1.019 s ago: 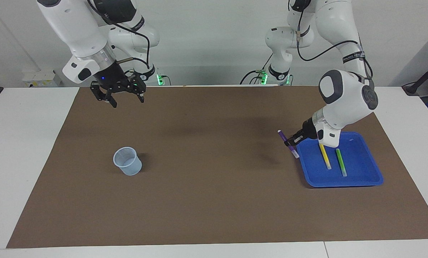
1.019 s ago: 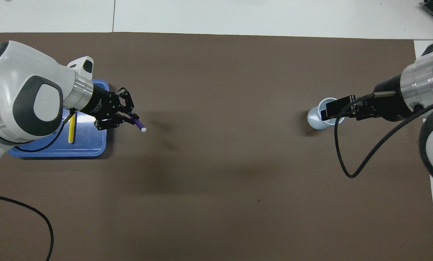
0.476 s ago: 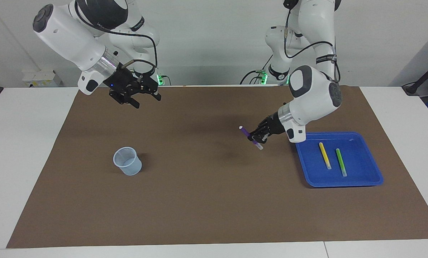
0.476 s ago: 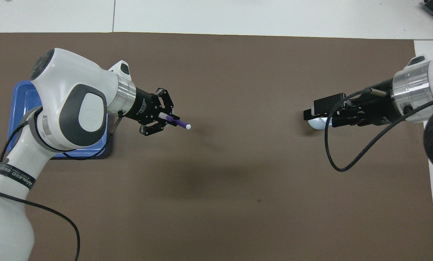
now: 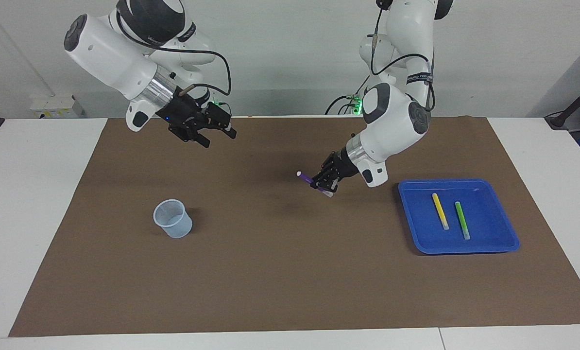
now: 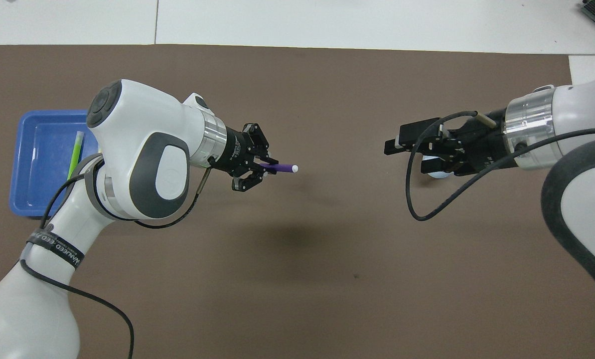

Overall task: Transfer and insert pens with both arms
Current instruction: 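Lift the purple pen with the left gripper while the right gripper approaches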

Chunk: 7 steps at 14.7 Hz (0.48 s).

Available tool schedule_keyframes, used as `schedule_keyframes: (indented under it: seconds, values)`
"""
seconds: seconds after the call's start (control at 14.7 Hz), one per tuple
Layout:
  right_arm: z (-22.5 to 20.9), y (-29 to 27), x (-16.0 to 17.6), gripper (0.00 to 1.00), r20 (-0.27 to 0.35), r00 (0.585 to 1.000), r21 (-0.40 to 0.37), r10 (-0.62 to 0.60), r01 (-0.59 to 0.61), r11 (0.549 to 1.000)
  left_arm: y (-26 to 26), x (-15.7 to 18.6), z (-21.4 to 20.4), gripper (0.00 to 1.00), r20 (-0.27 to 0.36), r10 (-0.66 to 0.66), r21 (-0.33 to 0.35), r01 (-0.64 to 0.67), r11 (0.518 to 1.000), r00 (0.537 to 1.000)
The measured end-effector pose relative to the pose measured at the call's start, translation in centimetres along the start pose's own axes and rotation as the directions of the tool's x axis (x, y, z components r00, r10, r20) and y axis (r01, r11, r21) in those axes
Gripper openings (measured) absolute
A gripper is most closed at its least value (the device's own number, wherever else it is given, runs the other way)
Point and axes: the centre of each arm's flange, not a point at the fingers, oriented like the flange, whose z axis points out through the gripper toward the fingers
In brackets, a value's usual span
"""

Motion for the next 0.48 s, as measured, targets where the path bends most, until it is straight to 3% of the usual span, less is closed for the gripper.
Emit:
schedule_keyframes:
  seconds: [0.14, 0.48]
  values:
    - [0.0, 0.5, 0.1, 0.98, -0.003, 1.000, -0.001, 0.013, -0.013, 1.000, 0.0, -0.5, 0.1, 0.17, 0.047, -0.024, -0.008, 0.024, 1.000, 0.999]
    - [0.8, 1.0, 0.7, 0.89, -0.100, 0.994, 0.021, 0.048, -0.046, 0.999, -1.1, -4.6, 2.7, 0.17, 0.061, 0.009, -0.022, -0.007, 1.000, 0.998]
